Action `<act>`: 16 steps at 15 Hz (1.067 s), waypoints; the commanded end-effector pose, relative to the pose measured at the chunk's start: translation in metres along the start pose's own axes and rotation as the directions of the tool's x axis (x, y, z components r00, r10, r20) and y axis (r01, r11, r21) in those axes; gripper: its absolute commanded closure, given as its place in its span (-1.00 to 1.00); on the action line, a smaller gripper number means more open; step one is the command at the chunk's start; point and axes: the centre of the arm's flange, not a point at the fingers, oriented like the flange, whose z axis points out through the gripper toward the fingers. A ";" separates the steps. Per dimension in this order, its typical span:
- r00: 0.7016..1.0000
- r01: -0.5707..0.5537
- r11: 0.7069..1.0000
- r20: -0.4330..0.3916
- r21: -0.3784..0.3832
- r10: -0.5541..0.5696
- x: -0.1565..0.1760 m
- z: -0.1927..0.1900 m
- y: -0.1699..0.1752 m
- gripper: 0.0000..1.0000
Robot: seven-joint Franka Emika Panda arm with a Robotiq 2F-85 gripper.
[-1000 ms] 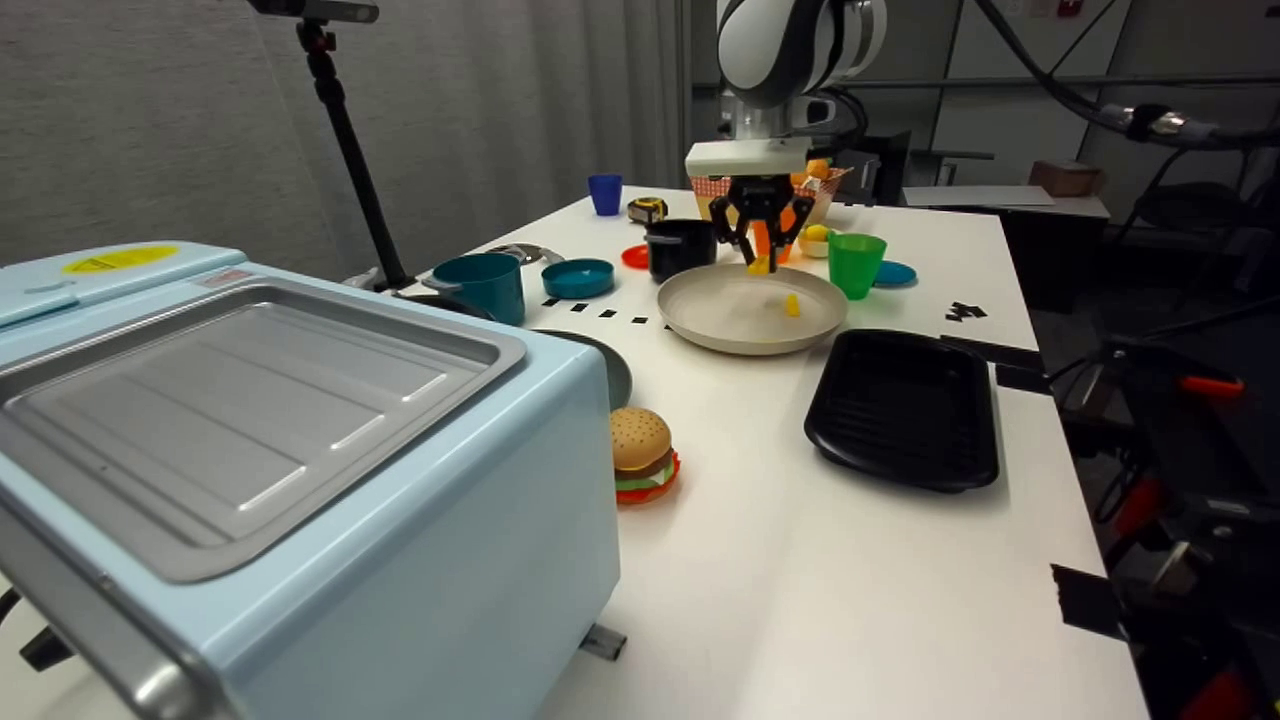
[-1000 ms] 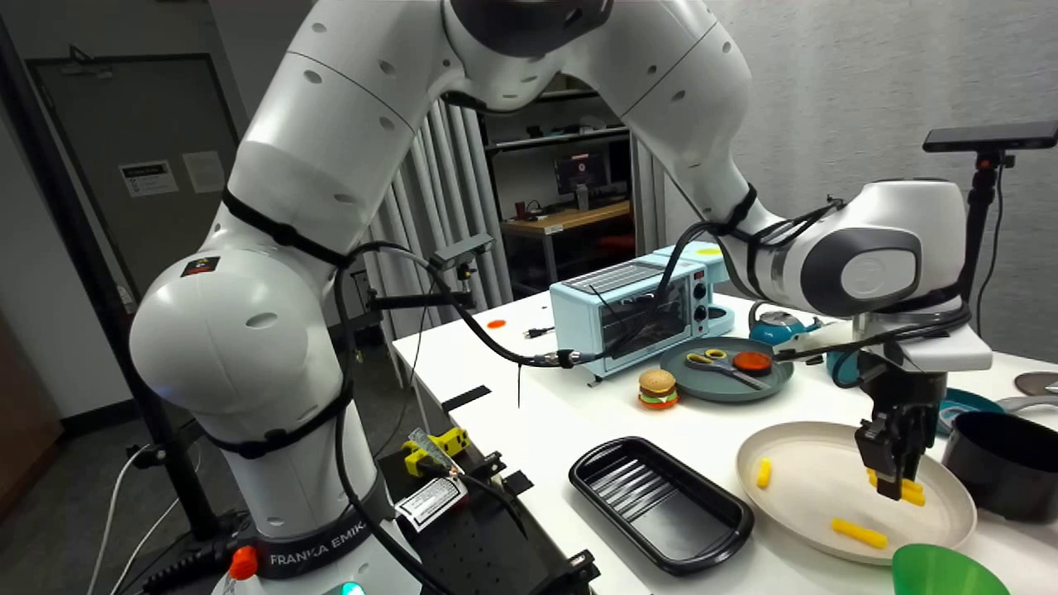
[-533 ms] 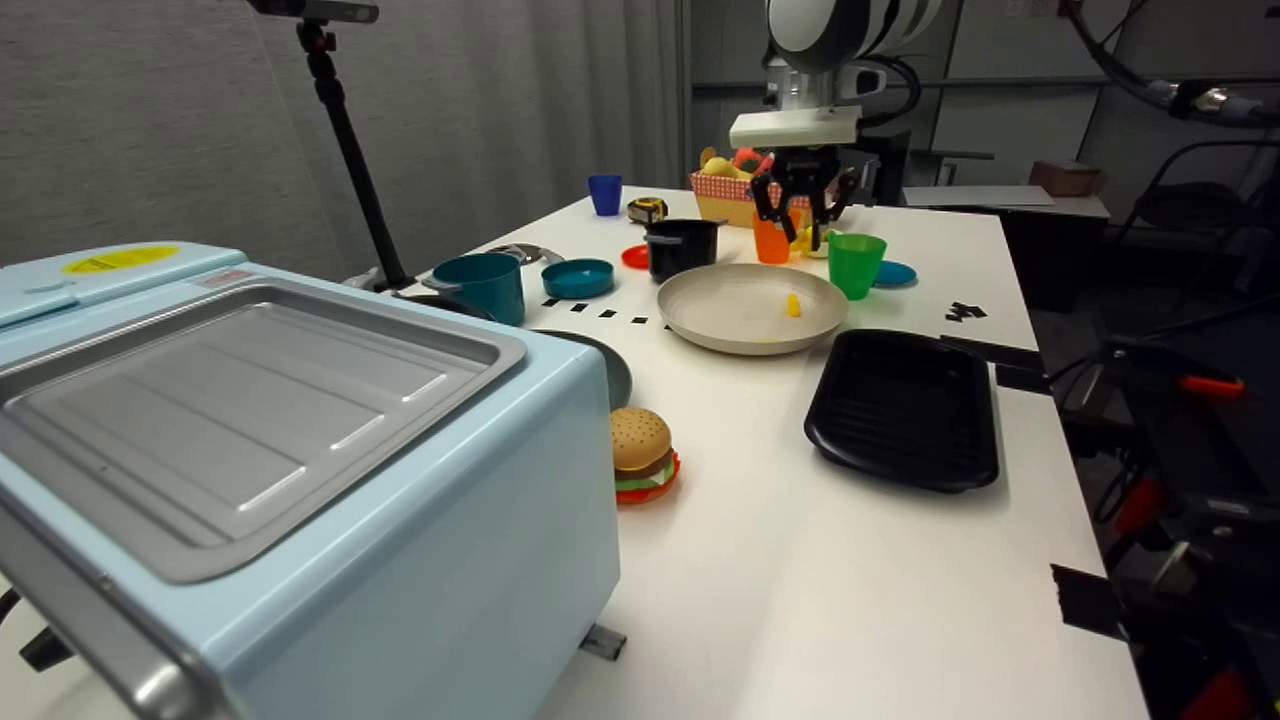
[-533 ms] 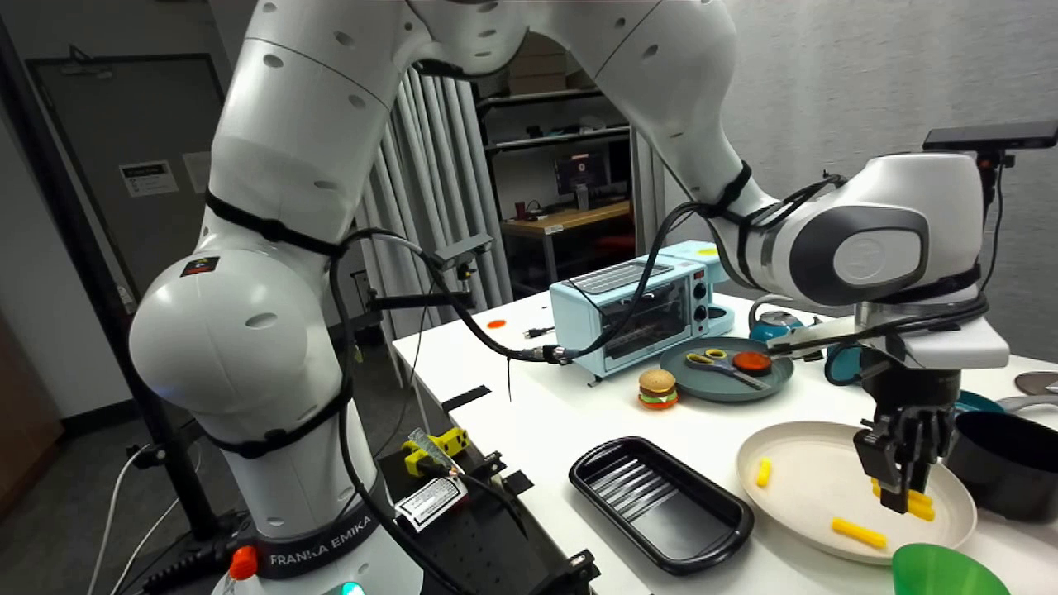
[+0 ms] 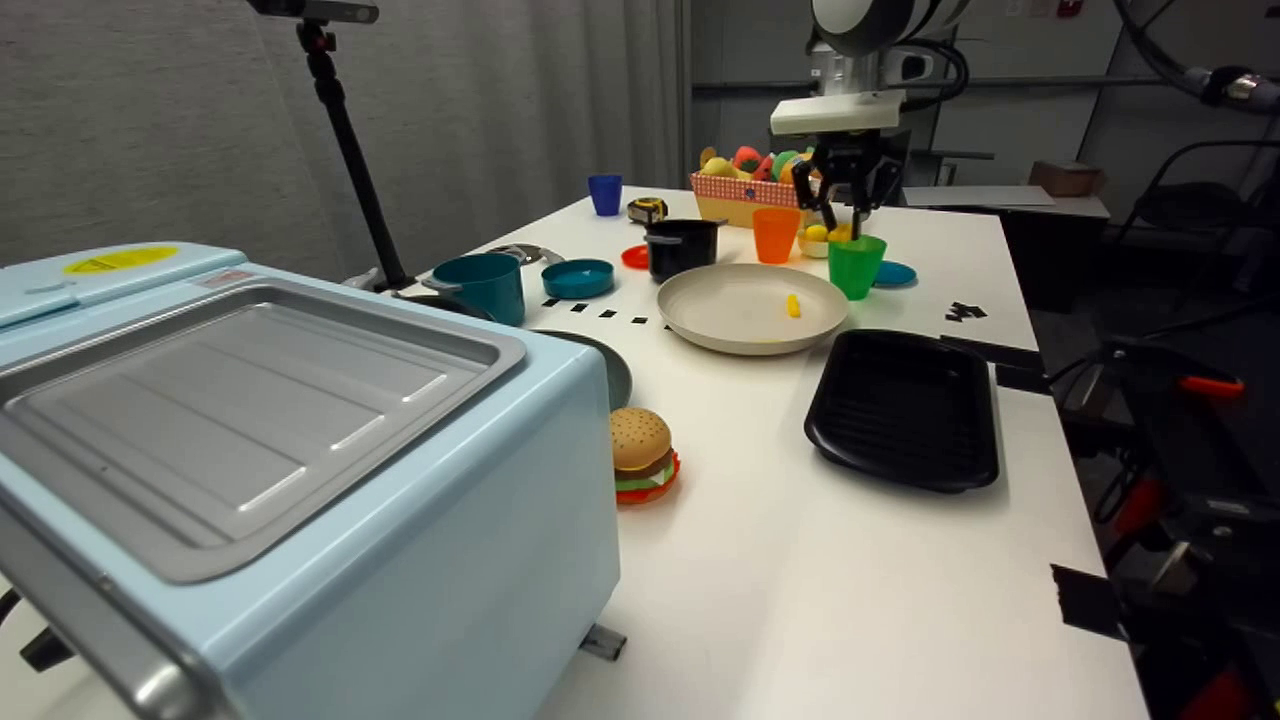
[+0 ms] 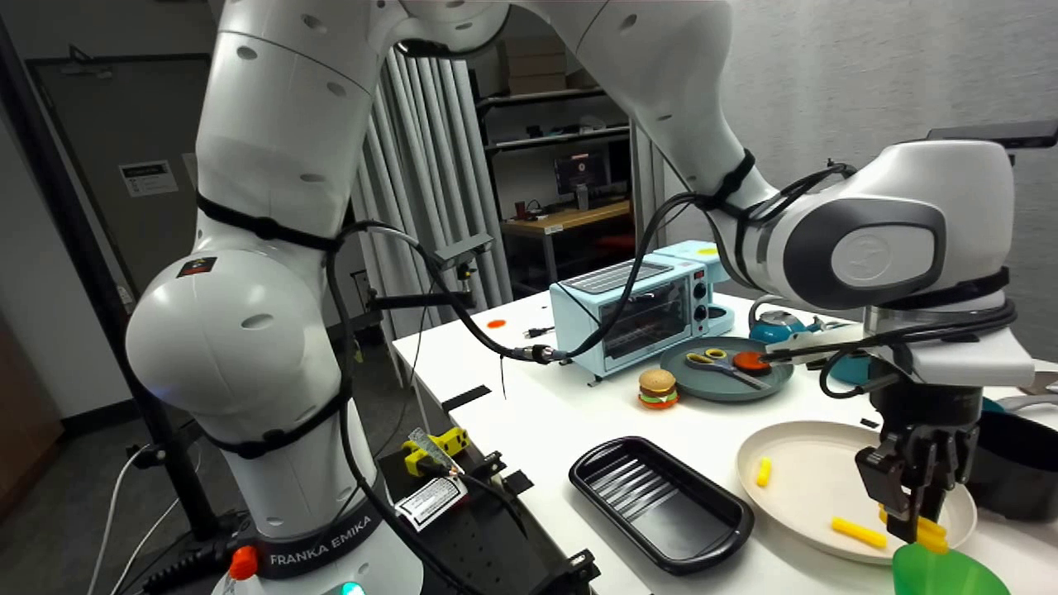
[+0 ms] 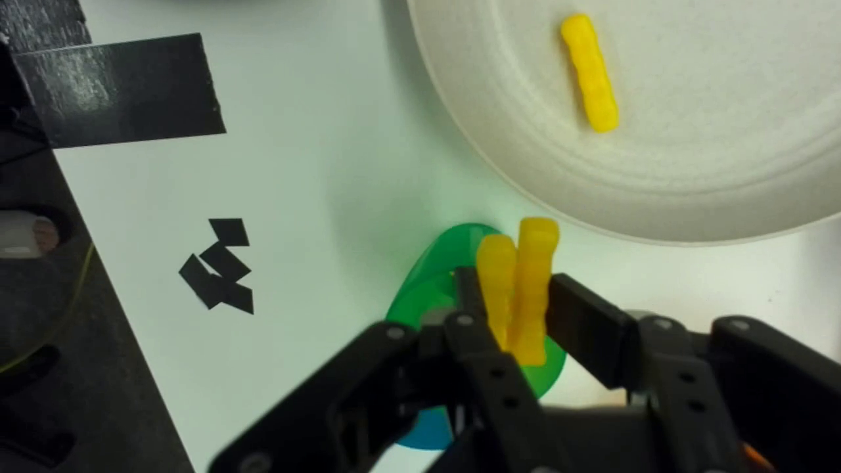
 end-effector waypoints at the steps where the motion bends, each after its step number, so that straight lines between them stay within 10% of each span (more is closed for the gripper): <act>1: 1.000 -0.025 0.999 -0.013 0.022 0.025 0.012 -0.007 0.020 0.85; 8: 0.998 -0.065 0.998 -0.018 0.026 0.066 0.038 -0.008 0.017 0.85; 10: 0.997 -0.067 0.997 -0.024 0.026 0.067 0.039 -0.008 0.015 -0.16; 16: 1.000 -0.002 1.000 -0.018 0.027 0.003 0.028 -0.015 0.008 -0.97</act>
